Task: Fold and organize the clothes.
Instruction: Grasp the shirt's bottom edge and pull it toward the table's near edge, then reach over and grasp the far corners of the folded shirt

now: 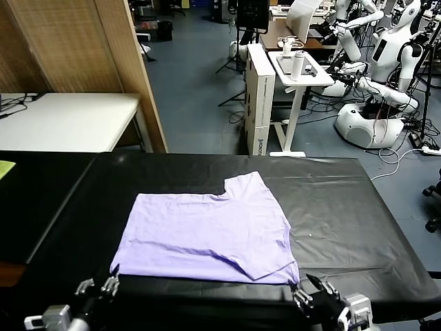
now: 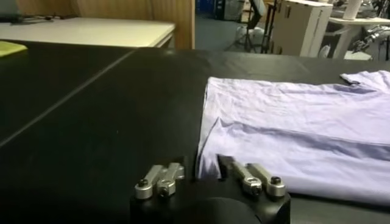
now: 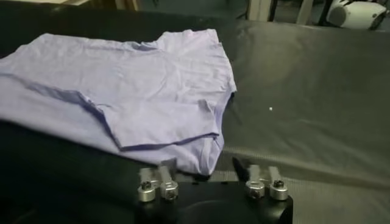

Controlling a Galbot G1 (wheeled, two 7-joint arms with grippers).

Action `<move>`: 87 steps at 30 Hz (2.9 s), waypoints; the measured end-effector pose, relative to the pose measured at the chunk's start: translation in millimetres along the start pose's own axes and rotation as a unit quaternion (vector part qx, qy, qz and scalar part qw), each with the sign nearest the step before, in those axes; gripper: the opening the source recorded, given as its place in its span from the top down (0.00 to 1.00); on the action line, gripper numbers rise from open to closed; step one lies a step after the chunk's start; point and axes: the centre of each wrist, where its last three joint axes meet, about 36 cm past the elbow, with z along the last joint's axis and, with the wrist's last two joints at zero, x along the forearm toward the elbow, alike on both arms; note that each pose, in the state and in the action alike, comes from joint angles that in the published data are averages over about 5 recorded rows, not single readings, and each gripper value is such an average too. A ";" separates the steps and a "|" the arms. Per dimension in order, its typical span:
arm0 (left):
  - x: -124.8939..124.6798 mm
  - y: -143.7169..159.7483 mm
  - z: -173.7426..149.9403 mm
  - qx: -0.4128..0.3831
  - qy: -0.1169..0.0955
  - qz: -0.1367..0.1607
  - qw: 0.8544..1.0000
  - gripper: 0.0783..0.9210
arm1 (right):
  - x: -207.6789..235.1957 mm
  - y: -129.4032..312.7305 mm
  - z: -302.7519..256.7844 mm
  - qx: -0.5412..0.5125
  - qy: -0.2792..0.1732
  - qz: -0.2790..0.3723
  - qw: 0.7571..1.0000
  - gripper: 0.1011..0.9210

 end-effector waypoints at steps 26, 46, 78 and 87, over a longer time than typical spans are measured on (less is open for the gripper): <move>-137.4 27.8 -113.3 0.076 0.007 0.087 0.993 0.02 | -221.1 -78.1 -133.8 0.000 -0.026 -0.002 1.000 0.02; -244.1 42.8 -132.3 0.072 0.030 0.061 0.995 0.02 | -311.2 -60.4 -159.0 0.012 0.006 -0.007 1.000 0.02; -260.9 19.8 -116.9 0.062 0.040 0.078 0.994 0.52 | -327.3 -42.7 -145.8 0.013 0.028 -0.024 0.999 0.59; -262.6 17.1 -115.0 0.059 0.041 0.083 0.994 0.90 | -326.8 -44.8 -143.6 0.010 0.027 -0.027 0.999 0.94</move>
